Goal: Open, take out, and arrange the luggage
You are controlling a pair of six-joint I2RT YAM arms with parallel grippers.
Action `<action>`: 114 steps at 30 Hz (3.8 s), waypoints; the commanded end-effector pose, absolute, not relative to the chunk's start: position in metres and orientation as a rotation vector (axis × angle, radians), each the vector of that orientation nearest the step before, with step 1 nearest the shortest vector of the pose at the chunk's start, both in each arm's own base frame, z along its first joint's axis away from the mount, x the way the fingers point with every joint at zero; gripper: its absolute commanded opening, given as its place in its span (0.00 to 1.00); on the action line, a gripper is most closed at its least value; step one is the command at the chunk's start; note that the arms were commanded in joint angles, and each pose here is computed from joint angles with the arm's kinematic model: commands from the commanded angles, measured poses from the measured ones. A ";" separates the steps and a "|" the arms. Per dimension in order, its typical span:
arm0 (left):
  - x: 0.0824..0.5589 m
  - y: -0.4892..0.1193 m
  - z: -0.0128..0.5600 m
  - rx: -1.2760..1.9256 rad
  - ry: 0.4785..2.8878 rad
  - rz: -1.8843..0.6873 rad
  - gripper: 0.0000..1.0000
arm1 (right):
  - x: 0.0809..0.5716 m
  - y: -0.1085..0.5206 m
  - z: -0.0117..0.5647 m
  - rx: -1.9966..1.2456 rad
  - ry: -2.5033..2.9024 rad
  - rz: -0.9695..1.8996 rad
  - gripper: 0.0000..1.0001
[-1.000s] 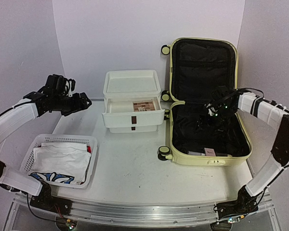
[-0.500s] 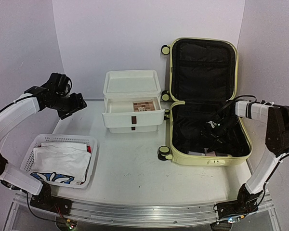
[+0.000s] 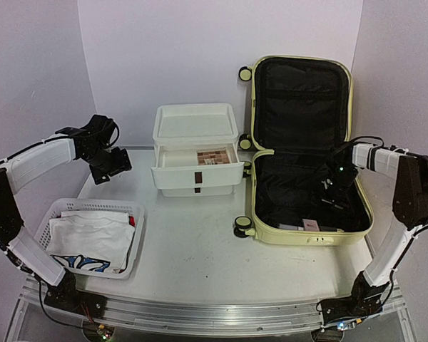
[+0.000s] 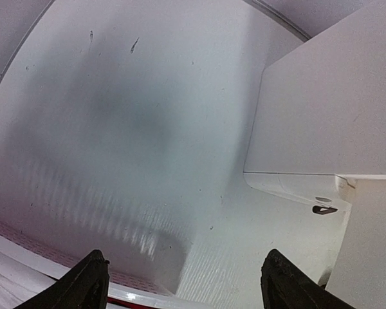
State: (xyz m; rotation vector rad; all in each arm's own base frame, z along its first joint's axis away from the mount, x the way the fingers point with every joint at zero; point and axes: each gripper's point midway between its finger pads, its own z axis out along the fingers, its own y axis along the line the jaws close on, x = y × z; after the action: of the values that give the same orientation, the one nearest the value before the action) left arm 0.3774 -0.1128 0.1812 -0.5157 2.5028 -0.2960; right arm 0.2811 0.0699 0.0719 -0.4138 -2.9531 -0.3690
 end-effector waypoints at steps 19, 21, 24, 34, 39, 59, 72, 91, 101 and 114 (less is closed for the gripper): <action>0.397 -0.112 0.212 -0.464 2.458 -0.346 0.81 | 0.300 0.086 0.035 -0.278 -2.956 -0.020 0.72; 0.396 -0.112 0.213 -0.462 2.456 -0.348 0.81 | 0.300 0.085 0.034 -0.272 -2.959 -0.009 0.65; 0.394 -0.112 0.214 -0.460 2.456 -0.355 0.81 | 0.297 0.083 0.032 -0.266 -2.951 0.004 0.60; 0.387 -0.111 0.219 -0.463 2.441 -0.371 0.81 | 0.294 0.080 0.035 -0.229 -2.978 0.021 0.55; 0.384 -0.109 0.225 -0.451 2.427 -0.369 0.80 | 0.298 0.082 0.060 -0.252 -3.058 -0.016 0.48; 0.370 -0.110 0.237 -0.434 2.402 -0.422 0.80 | 0.304 0.087 0.044 -0.515 -2.990 -0.157 0.92; 0.372 -0.113 0.238 -0.433 2.403 -0.432 0.81 | 0.298 0.070 0.013 -0.500 -2.949 -0.041 0.93; 0.381 -0.115 0.235 -0.438 2.414 -0.427 0.80 | 0.307 0.081 0.010 -0.352 -2.950 -0.085 0.74; 0.383 -0.121 0.233 -0.428 2.430 -0.457 0.81 | 0.322 0.092 0.057 -0.396 -3.054 -0.187 0.48; 0.394 -0.129 0.232 -0.394 2.445 -0.480 0.80 | 0.408 0.106 0.043 -0.383 -3.205 -0.055 0.46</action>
State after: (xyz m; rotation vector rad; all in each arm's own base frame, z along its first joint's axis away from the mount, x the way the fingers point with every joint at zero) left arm 0.3814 -0.1243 0.2078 -0.4307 2.5030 -0.4370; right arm 0.3696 0.1026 0.0554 -0.3808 -3.1307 -0.1527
